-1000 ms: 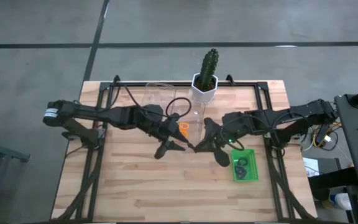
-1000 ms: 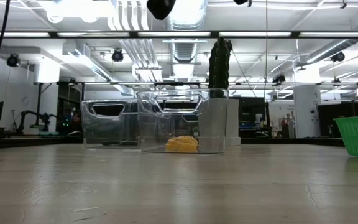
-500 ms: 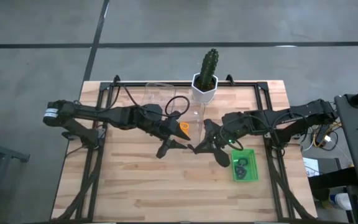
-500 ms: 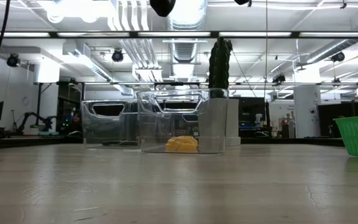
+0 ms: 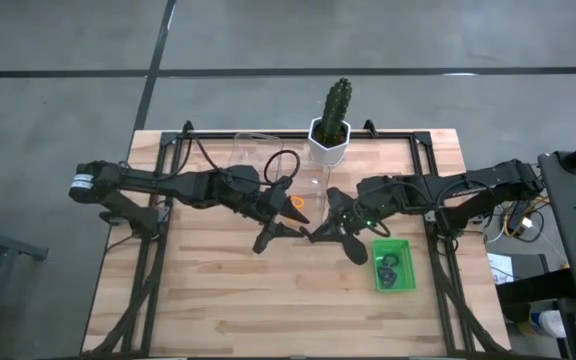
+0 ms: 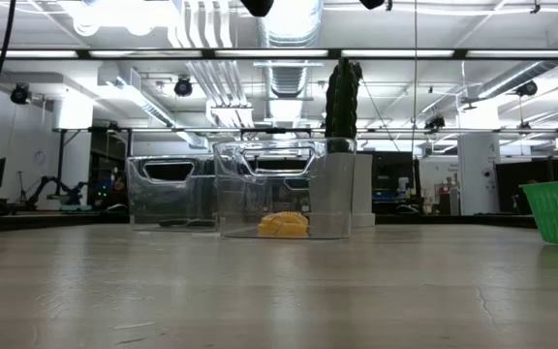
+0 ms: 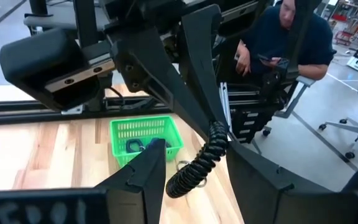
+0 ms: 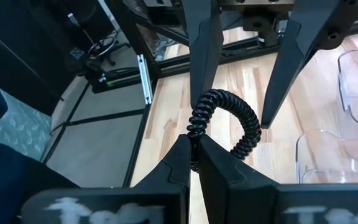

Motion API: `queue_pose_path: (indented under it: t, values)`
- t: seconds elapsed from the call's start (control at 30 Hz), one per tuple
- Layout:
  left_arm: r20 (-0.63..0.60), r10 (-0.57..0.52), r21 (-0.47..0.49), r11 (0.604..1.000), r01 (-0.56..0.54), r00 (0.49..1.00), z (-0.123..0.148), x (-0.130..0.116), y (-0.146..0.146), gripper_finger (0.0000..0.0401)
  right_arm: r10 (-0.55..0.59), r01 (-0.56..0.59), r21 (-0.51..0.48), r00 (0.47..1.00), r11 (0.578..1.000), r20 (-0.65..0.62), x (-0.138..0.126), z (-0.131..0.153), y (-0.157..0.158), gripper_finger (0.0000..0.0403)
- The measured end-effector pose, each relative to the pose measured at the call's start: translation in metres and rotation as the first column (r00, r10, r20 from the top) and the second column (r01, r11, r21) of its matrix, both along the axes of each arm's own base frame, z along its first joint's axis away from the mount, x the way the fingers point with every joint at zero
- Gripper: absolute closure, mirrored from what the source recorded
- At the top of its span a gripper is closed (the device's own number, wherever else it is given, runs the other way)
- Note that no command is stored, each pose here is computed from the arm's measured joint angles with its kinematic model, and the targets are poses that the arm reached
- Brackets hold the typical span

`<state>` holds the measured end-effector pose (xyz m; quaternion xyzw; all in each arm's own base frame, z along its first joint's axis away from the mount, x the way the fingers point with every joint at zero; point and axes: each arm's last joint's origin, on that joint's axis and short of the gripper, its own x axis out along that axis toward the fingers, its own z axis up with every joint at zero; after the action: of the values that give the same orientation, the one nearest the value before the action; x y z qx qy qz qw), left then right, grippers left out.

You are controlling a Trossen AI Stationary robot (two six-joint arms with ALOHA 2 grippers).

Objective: Sort spring keychains
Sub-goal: Put the black spring keychain into the left transparent bin

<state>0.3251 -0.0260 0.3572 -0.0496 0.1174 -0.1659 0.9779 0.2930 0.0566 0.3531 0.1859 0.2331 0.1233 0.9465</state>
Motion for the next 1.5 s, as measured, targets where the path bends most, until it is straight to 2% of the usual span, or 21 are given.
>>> queue_pose_path:
  t: [0.2, 0.3, 0.47, 0.53, 0.8, 1.0, 1.3, 1.4, 1.5]
  values:
    - [0.008, 0.002, -0.01, 1.0, -0.002, 1.0, 0.001, 0.0, 0.0, 0.0255, -0.01, 0.01, -0.002, 1.0, 1.0, 0.002, 0.0, 0.0, -0.001, 0.039]
    - [0.007, 0.002, -0.012, 1.0, -0.002, 1.0, 0.001, 0.0, 0.0, 0.0289, -0.012, 0.012, -0.002, 1.0, 1.0, 0.008, 0.001, 0.001, -0.001, 0.039]
    - [0.006, -0.002, -0.013, 1.0, 0.002, 1.0, 0.001, 0.0, 0.0, 0.0372, -0.012, 0.012, 0.005, 0.999, 1.0, 0.043, 0.002, 0.004, -0.001, 0.039]
    - [0.006, 0.002, -0.012, 1.0, -0.002, 1.0, 0.001, 0.0, 0.0, 0.0387, -0.012, 0.012, 0.006, 0.999, 1.0, 0.049, 0.002, 0.004, -0.001, 0.039]
    - [0.001, 0.007, -0.021, 1.0, -0.007, 1.0, 0.001, 0.0, 0.0, 0.0391, -0.013, 0.013, 0.008, 0.999, 1.0, 0.047, 0.002, 0.004, -0.001, 0.039]
    - [-0.021, 0.062, -0.013, 0.998, -0.062, 0.998, -0.001, 0.0, 0.002, 0.0394, -0.016, 0.015, 0.006, 0.999, 1.0, 0.044, 0.002, 0.004, -0.001, 0.0386]
    - [-0.109, 0.143, 0.021, 0.99, -0.141, 0.984, -0.009, -0.002, 0.006, 0.0394, -0.014, 0.014, -0.011, 0.998, 1.0, -0.055, -0.002, -0.005, -0.002, 0.0302]
    - [-0.157, 0.211, 0.053, 0.977, -0.205, 0.965, -0.014, -0.004, 0.012, 0.0394, -0.013, 0.011, -0.017, 0.996, 1.0, -0.091, -0.004, -0.008, -0.002, 0.0277]
    - [-0.228, 0.321, 0.118, 0.946, -0.301, 0.919, -0.02, -0.01, 0.02, 0.0394, -0.025, 0.025, -0.005, 0.989, 1.0, -0.149, -0.006, -0.012, -0.002, 0.0264]
